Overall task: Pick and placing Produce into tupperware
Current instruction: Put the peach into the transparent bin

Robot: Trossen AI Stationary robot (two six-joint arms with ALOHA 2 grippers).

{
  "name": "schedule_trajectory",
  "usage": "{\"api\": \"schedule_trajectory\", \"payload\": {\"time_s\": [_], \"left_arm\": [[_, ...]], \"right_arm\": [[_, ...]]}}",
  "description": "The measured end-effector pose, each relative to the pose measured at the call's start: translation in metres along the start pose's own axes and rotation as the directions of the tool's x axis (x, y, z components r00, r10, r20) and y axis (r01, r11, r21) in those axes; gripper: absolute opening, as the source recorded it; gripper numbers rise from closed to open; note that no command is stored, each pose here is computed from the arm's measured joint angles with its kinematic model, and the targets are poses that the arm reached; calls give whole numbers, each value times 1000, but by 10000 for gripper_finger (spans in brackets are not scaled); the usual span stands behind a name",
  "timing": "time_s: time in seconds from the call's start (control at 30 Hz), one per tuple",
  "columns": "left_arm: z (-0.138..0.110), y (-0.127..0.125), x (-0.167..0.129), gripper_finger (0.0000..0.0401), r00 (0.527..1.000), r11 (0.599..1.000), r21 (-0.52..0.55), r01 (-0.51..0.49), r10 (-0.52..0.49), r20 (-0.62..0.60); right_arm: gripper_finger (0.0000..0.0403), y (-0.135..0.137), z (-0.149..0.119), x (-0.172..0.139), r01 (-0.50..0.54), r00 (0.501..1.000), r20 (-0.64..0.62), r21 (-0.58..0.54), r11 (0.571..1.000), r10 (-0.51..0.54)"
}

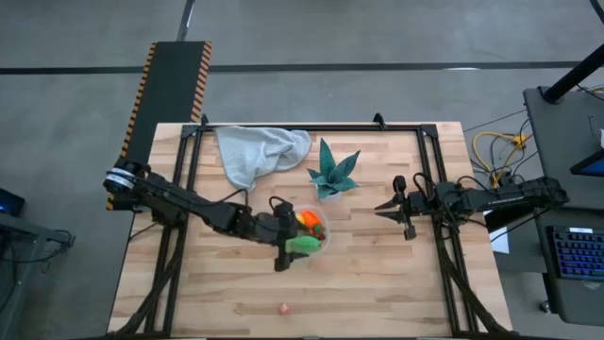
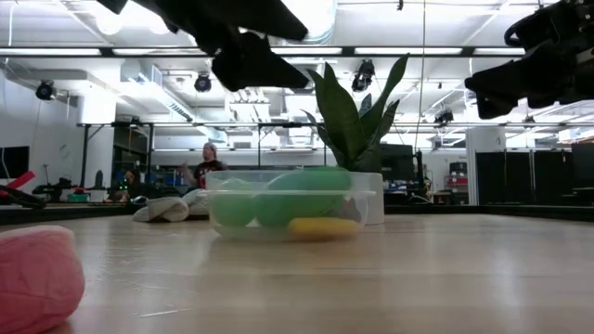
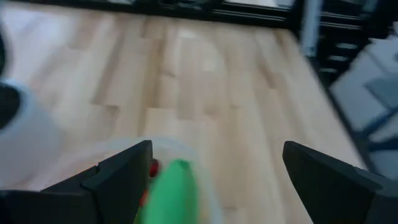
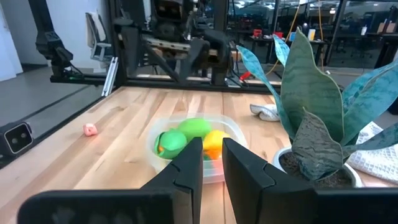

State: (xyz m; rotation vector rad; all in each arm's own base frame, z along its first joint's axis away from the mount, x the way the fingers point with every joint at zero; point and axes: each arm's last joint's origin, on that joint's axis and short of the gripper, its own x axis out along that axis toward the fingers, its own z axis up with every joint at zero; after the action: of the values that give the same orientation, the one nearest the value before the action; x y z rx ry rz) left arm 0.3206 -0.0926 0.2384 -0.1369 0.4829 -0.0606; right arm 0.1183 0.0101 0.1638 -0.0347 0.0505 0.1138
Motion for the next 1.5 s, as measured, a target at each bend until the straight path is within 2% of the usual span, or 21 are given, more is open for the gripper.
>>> {"api": "schedule_trajectory", "payload": {"time_s": [0.33, 0.43, 0.57, 0.7, 0.8, 0.87, 0.93, 1.1, 1.23, 1.3, 1.4, 1.5], "left_arm": [[0, -17, -16, 347, 997, 998, -3, 68, -69, -21], [-3, -27, -21, 347, 994, 996, -1, 86, -86, -66], [-2, -47, -29, 343, 987, 991, 2, 131, -130, -94], [-2, -75, -31, 318, 979, 980, 60, 190, -184, -92], [-10, -90, -30, 298, 979, 979, 90, 184, -175, -103], [-16, -95, -27, 289, 976, 982, 36, 186, -181, -120], [-20, -98, -24, 284, 973, 982, -78, 175, -184, -137], [-35, -108, -18, 283, 949, 944, -278, 175, -237, -206], [-51, -114, -12, 283, 927, 905, -414, 102, -238, -290], [-57, -117, -7, 282, 924, 894, -444, 60, -218, -313], [-57, -125, 0, 282, 944, 883, -468, 16, -168, -283], [-58, -133, 7, 282, 935, 872, -490, -27, -151, -321]], "right_arm": [[54, 0, -1, 0, 4, 1000, -11, 15, 1000, -4], [54, 0, -1, 0, 4, 1000, -10, 15, 1000, -4], [54, 0, -1, 0, 4, 1000, -10, 15, 1000, -3], [54, 0, -1, 0, 4, 1000, -11, 16, 1000, -3], [54, 0, -1, 0, 4, 1000, -11, 17, 1000, -3], [54, 0, -1, 0, 4, 1000, -11, 25, 1000, -3], [54, 0, -1, 0, 4, 1000, -11, 27, 1000, -4], [54, 0, -1, 0, 4, 1000, -11, 27, 1000, -4], [54, 0, -1, 0, 4, 1000, -11, 7, 1000, -3], [54, 0, -1, 0, 4, 1000, -11, -4, 1000, -4], [54, 0, -1, 0, 3, 1000, -11, -20, 1000, -4], [54, 0, -1, 0, 4, 1000, -10, -27, 1000, -4]]}}
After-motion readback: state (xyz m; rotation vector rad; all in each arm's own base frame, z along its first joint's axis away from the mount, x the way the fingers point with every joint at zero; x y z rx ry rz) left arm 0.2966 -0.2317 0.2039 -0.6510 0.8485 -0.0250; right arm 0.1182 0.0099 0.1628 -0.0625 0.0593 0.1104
